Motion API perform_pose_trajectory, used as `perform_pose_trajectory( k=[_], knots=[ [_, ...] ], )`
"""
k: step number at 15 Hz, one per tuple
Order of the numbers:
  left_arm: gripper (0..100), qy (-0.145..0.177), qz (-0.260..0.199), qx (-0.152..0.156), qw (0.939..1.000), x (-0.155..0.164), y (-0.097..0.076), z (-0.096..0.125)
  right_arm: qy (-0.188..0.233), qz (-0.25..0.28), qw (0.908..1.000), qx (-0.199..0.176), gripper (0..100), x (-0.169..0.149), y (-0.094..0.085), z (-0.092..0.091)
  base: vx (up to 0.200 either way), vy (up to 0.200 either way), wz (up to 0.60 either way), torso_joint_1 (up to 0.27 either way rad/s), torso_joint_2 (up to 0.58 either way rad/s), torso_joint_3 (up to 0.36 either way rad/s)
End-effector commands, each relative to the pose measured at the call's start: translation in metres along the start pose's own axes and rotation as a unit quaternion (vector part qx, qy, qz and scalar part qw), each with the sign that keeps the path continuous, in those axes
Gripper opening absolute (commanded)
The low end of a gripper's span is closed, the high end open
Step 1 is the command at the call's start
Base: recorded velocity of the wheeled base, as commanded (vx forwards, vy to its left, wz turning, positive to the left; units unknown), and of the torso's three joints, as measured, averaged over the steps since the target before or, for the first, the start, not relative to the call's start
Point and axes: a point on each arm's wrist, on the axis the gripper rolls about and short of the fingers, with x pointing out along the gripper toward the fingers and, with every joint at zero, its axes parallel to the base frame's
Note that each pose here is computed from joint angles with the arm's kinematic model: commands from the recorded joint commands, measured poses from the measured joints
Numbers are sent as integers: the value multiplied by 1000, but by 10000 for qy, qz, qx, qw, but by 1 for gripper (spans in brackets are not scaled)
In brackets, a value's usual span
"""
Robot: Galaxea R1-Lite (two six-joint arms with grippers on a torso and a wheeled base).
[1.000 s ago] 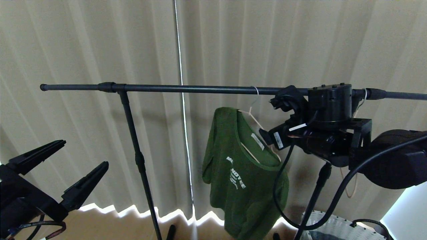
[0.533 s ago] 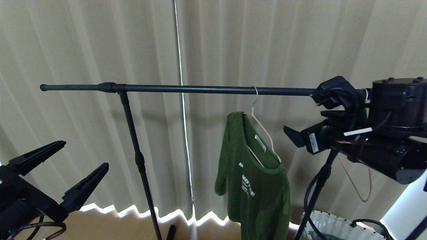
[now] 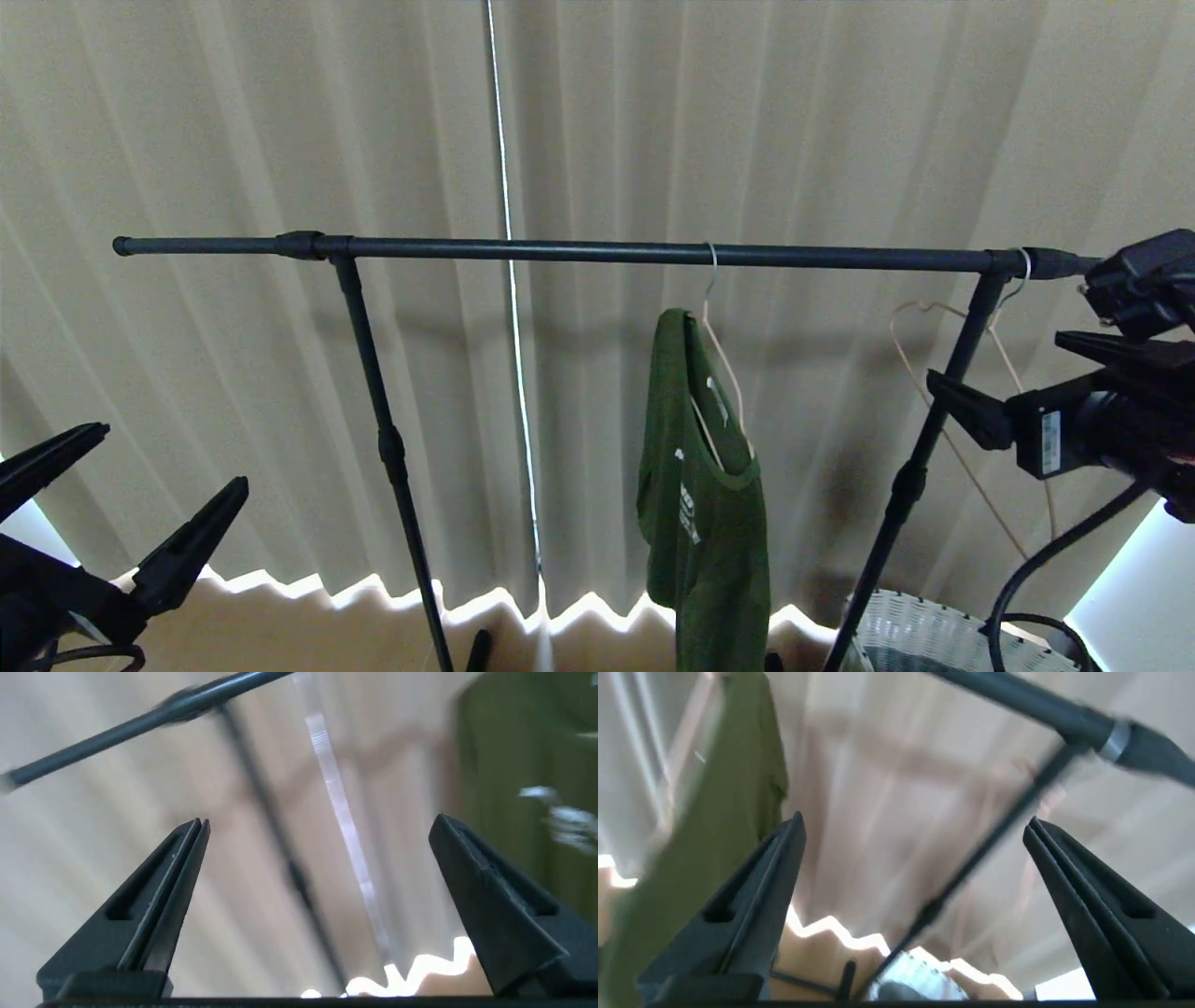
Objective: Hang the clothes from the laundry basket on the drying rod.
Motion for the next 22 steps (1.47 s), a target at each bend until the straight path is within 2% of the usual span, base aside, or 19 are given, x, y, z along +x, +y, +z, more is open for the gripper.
perform_pose_trajectory(
  k=[1, 3, 5, 10, 12, 14, 16, 18, 22],
  knots=[
    [100, 452, 499, -39, 9977, -2, 11, -9, 20, -218, 9998, 33, 100, -20, -13, -18, 0, 0, 0, 0, 0, 0],
    [100, 703, 567, -108, 9959, -4, 12, -15, 63, -437, 9990, -73, 100, -29, -22, -31, 0, 0, 0, 0, 0, 0],
    [100, 784, 546, -119, 9954, -6, 10, -18, 217, -609, 9979, -102, 100, -32, -27, -42, 0, 0, 0, 0, 0, 0],
    [100, 776, 540, -94, 9955, -7, 10, -18, 64, -620, 9980, -37, 100, -56, -31, -60, 0, 0, 0, 0, 0, 0],
    [100, 787, 528, -98, 9955, -6, 10, -19, 73, -469, 9989, -23, 100, -57, -30, -64, 0, 0, 0, 0, 0, 0],
    [100, 801, 473, -91, 9956, -6, 9, -19, 106, 96, 9999, -64, 100, -56, -26, -70, 0, 0, 0, 0, 0, 0],
    [100, 793, 427, -84, 9959, -5, 8, -19, 226, 381, 9990, -108, 100, -56, -22, -81, 0, 0, 0, 0, 0, 0],
    [100, 752, 377, -86, 9964, -5, 7, -18, 217, 427, 9988, -97, 100, -58, -22, -83, 0, 0, 0, 0, 0, 0],
    [100, 847, 262, -104, 9960, -2, 5, -21, 356, 456, 9983, -101, 100, -59, -21, -93, -200, 0, 0, 10, 5, 1]
  ],
)
